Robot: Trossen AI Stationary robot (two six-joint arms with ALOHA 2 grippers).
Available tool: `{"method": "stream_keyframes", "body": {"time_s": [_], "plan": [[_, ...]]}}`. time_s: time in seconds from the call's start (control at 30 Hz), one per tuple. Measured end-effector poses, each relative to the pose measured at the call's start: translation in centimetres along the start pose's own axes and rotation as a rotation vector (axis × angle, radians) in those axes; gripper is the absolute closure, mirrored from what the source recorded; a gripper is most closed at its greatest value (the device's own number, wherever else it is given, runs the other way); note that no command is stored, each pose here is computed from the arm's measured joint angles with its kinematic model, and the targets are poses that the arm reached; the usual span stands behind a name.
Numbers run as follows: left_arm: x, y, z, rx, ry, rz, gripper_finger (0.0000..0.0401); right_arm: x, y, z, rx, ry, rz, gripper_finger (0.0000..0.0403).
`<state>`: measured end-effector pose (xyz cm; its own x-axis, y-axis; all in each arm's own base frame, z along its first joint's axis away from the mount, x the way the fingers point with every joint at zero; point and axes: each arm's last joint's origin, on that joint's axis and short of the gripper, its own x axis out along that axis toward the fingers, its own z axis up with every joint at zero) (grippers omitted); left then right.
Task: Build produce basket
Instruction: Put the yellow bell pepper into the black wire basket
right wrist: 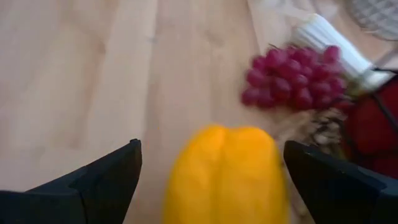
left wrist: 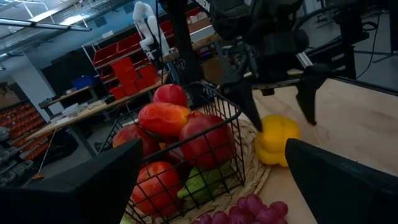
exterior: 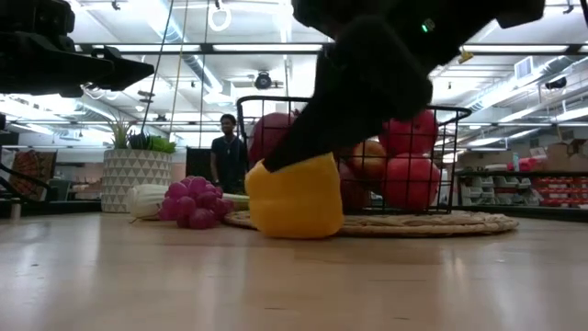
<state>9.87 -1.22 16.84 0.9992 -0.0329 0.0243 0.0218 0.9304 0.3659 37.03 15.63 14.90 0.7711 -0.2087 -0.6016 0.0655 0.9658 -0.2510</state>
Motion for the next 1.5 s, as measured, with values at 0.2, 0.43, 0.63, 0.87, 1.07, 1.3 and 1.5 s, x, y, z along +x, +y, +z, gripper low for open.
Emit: {"method": "stream_keyframes", "body": {"time_s": [0.2, 0.43, 0.63, 0.87, 1.07, 1.3, 1.5], "plan": [[0.0, 0.0, 0.0, 0.0, 0.0, 0.0, 0.0001, 0.1, -0.1, -0.3, 0.059, 0.054, 0.055, 0.0008], [0.0, 0.0, 0.0, 0.0, 0.0, 0.0, 0.0001, 0.0, -0.3, -1.0, 0.067, 0.114, 0.039, 0.0008], [0.0, 0.0, 0.0, 0.0, 0.0, 0.0, 0.0001, 0.0, -0.3, -1.2, 0.071, 0.144, 0.059, 0.0015], [0.0, 0.0, 0.0, 0.0, 0.0, 0.0, 0.0001, 0.1, -0.4, -1.2, 0.086, 0.151, 0.075, 0.0082], [0.0, 0.0, 0.0, 0.0, 0.001, 0.0, 0.0001, -0.8, -0.8, 0.1, 0.115, 0.13, 0.148, 0.0113], [0.0, 0.0, 0.0, 0.0, 0.0, 0.0, 0.0001, -4.7, -3.5, 3.7, 0.187, 0.013, 0.175, 0.0089], [0.0, 0.0, 0.0, 0.0, 0.0, 0.0, 0.0001, -9.0, -8.3, 6.8, 0.4, -0.098, 0.26, 0.0094]]}}
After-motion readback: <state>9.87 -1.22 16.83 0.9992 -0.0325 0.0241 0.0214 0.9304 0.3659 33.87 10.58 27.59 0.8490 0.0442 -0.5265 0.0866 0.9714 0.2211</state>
